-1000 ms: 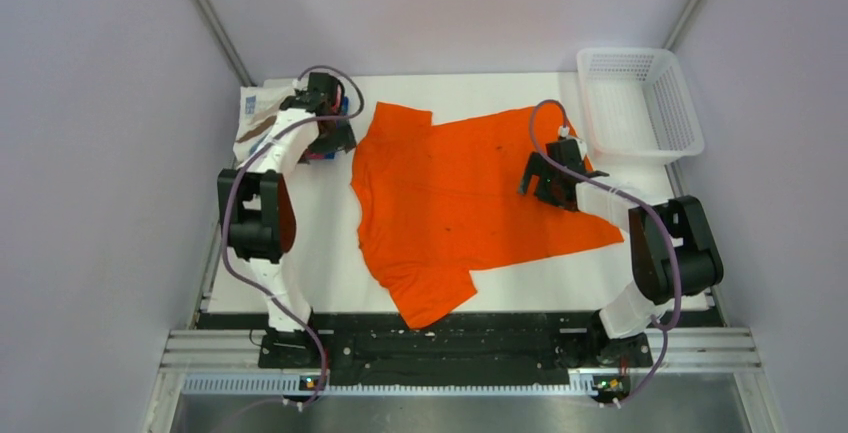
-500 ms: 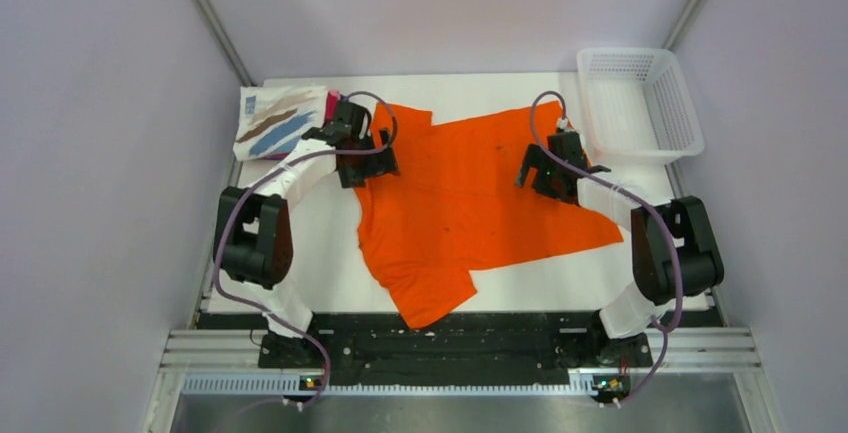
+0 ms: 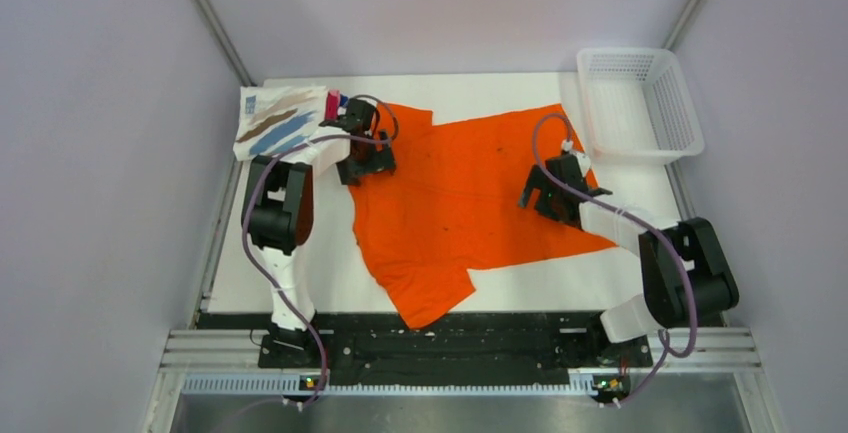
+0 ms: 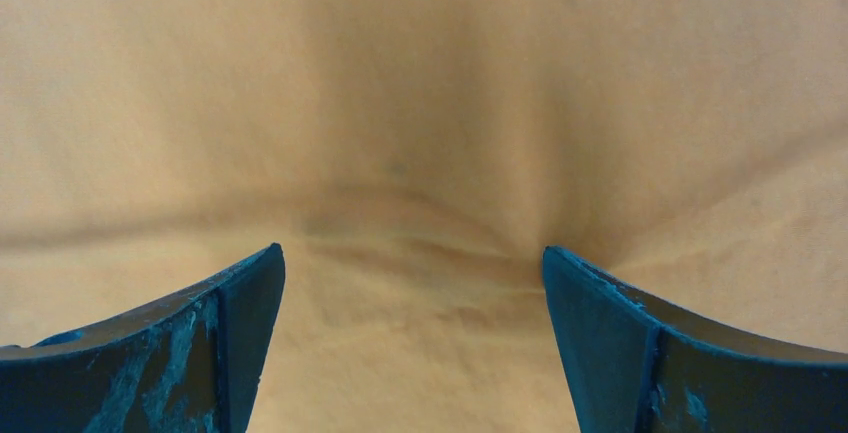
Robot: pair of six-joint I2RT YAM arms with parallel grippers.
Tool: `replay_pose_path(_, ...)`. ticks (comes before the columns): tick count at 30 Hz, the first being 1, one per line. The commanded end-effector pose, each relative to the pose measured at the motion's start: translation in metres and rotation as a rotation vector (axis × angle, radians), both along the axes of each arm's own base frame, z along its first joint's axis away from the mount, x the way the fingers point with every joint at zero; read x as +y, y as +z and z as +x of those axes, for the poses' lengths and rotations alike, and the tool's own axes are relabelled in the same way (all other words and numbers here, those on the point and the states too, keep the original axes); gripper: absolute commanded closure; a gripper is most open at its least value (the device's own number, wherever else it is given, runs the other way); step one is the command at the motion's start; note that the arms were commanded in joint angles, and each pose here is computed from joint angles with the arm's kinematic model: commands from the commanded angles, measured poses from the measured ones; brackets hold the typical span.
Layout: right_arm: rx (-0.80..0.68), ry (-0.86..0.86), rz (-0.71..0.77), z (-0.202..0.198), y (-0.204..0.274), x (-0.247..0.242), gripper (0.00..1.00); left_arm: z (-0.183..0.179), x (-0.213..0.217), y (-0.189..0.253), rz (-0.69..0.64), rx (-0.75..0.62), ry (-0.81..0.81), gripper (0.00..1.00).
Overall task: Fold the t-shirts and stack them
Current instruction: Flatten out the tshirt
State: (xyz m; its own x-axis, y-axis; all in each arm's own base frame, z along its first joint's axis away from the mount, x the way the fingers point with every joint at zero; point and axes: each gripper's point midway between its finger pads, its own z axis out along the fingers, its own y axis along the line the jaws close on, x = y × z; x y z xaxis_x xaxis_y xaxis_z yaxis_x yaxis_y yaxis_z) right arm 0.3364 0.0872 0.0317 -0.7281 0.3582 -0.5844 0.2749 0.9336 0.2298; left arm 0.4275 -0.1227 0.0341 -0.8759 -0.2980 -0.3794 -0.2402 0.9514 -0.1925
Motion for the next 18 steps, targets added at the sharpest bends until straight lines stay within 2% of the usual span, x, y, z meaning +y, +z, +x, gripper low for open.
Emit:
replay_pose_path(1,0.091,-0.025,0.018,-0.049,-0.016,0.015,0.01,0.009,0.032,-0.007,0.124,0.017,0.048,0.01)
replay_pose_path(6,0.167,-0.007,0.031,-0.096,-0.019,0.04,0.01,0.023,0.044,0.016,0.145,-0.017,0.063,0.01)
replay_pose_path(8,0.157,-0.003,0.044,-0.1,-0.011,0.046,0.01,0.023,0.04,0.031,0.126,-0.046,0.046,0.01)
replay_pose_path(14,-0.064,0.013,-0.048,-0.041,0.059,0.045,0.01,0.027,0.017,0.075,0.005,-0.14,-0.04,0.01)
replay_pose_path(18,-0.097,-0.018,-0.081,0.008,0.071,0.033,0.01,0.036,-0.001,0.078,-0.076,-0.155,-0.063,0.01)
